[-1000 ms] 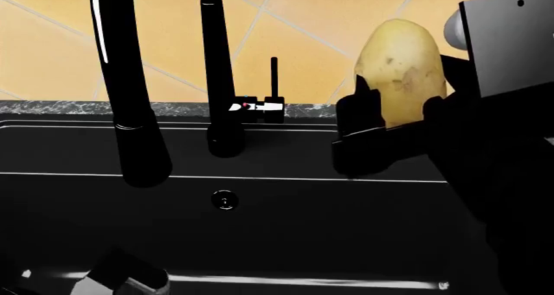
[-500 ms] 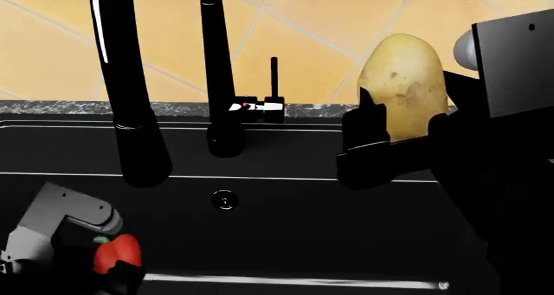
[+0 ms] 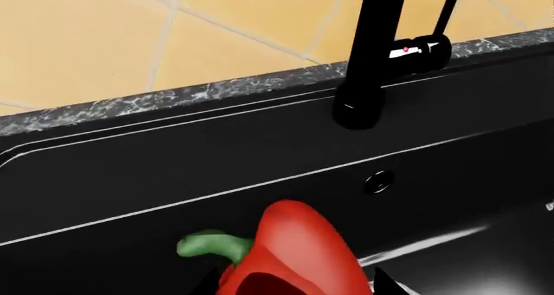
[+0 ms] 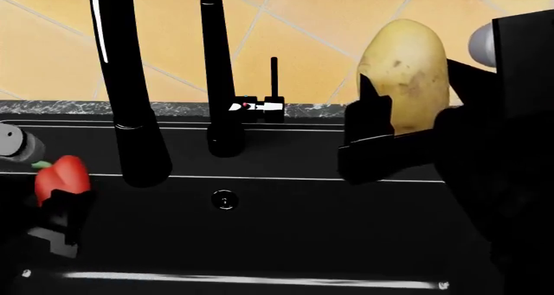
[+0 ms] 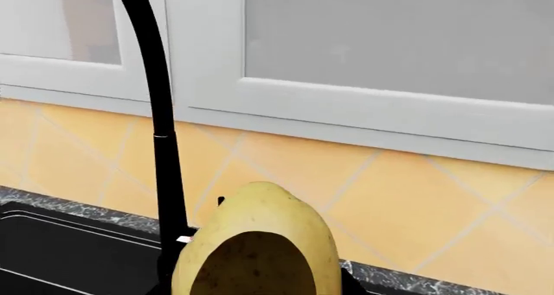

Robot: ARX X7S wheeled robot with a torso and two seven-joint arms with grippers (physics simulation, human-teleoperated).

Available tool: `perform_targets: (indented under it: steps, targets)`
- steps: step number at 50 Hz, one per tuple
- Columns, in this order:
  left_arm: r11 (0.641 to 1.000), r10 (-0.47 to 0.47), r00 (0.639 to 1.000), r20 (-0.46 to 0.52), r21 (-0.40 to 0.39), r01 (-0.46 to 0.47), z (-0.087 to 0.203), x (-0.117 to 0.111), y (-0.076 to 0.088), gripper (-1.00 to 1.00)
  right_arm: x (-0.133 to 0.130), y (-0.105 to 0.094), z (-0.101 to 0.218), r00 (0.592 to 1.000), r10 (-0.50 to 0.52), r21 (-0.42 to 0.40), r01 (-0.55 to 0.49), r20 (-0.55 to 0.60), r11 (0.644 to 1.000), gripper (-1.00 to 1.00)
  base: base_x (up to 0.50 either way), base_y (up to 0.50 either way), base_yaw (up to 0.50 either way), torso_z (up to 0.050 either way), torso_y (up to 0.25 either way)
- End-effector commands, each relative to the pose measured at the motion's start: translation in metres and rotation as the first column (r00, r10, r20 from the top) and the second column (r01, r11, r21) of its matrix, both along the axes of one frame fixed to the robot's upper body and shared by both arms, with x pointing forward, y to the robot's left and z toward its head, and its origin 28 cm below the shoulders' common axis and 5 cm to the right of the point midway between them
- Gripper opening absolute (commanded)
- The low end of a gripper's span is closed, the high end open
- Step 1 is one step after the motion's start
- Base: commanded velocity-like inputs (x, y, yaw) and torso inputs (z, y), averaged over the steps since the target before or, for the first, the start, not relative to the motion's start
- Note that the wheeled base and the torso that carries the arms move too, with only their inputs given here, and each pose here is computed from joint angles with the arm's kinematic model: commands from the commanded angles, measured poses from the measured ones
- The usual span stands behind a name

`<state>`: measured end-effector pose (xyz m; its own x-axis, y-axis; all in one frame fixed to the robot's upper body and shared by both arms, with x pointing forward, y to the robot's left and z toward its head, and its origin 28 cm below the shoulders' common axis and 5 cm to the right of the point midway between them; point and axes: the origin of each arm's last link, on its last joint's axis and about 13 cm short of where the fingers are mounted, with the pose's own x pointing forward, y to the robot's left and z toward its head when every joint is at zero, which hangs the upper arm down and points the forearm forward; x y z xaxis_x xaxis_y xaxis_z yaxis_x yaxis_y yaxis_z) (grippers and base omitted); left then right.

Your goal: Pick the vegetables from the sink and place them on the cutting board.

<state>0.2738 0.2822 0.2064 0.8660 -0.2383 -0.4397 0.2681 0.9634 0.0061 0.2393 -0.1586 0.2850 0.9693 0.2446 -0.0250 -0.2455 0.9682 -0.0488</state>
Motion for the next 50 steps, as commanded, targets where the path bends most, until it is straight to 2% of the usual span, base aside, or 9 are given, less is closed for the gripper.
perform_targets:
  steps: [1, 6, 9, 25, 26, 31, 38, 40, 50]
  targets:
    - [0.999, 0.034, 0.997, 0.065, -0.027, -0.032, 0.022, -0.01, 0.01, -1.0, -0.001, -0.003, -0.007, 1.0, -0.014, -0.009, 0.014, 0.001, 1.0, -1.0, 0.0, 0.0, 0.0, 0.0, 0.0]
    - [0.999, 0.036, 0.998, 0.052, -0.008, -0.036, 0.019, -0.014, 0.01, -1.0, -0.003, -0.004, -0.002, 1.0, -0.015, -0.013, 0.015, 0.01, 1.0, -1.0, -0.33, 0.0, 0.0, 0.0, 0.002]
    - [0.999, 0.046, 0.997, 0.067, -0.017, -0.045, 0.025, -0.021, 0.019, -1.0, -0.003, -0.003, -0.003, 1.0, -0.016, -0.02, 0.016, 0.007, 1.0, -1.0, -0.5, 0.0, 0.0, 0.0, 0.0]
    - [1.0, 0.027, 0.998, 0.062, -0.002, -0.027, 0.026, -0.012, 0.007, -1.0, -0.004, -0.005, -0.006, 1.0, -0.024, -0.01, 0.024, -0.004, 1.0, -1.0, -0.5, 0.0, 0.0, 0.0, 0.0]
    - [1.0, 0.028, 0.998, 0.065, -0.003, -0.027, 0.029, -0.017, 0.014, -1.0, -0.003, -0.005, -0.006, 1.0, -0.022, -0.014, 0.022, -0.004, 1.0, -1.0, -0.5, 0.0, 0.0, 0.0, 0.0]
    - [1.0, 0.021, 0.998, 0.067, -0.005, -0.02, 0.031, -0.021, 0.017, -1.0, -0.002, -0.004, -0.004, 1.0, -0.013, -0.018, 0.013, 0.004, 1.0, -1.0, -0.5, -0.08, 0.0, 0.0, 0.0]
    - [1.0, 0.023, 0.998, 0.062, -0.002, -0.022, 0.027, -0.013, 0.008, -1.0, -0.002, -0.004, -0.006, 1.0, -0.007, -0.013, 0.007, 0.003, 1.0, -1.0, -0.41, -0.45, 0.0, 0.0, 0.0]
    - [1.0, 0.022, 0.998, 0.064, -0.002, -0.022, 0.031, -0.02, 0.016, -1.0, -0.002, -0.004, -0.006, 1.0, -0.008, -0.016, 0.008, 0.004, 1.0, -1.0, -0.28, -0.5, 0.0, 0.0, 0.0]
    - [1.0, 0.018, 0.998, 0.061, -0.002, -0.017, 0.029, -0.019, 0.015, -1.0, -0.002, -0.005, -0.008, 1.0, -0.012, -0.016, 0.012, 0.004, 1.0, -1.0, -0.16, -0.5, 0.0, 0.0, 0.0]
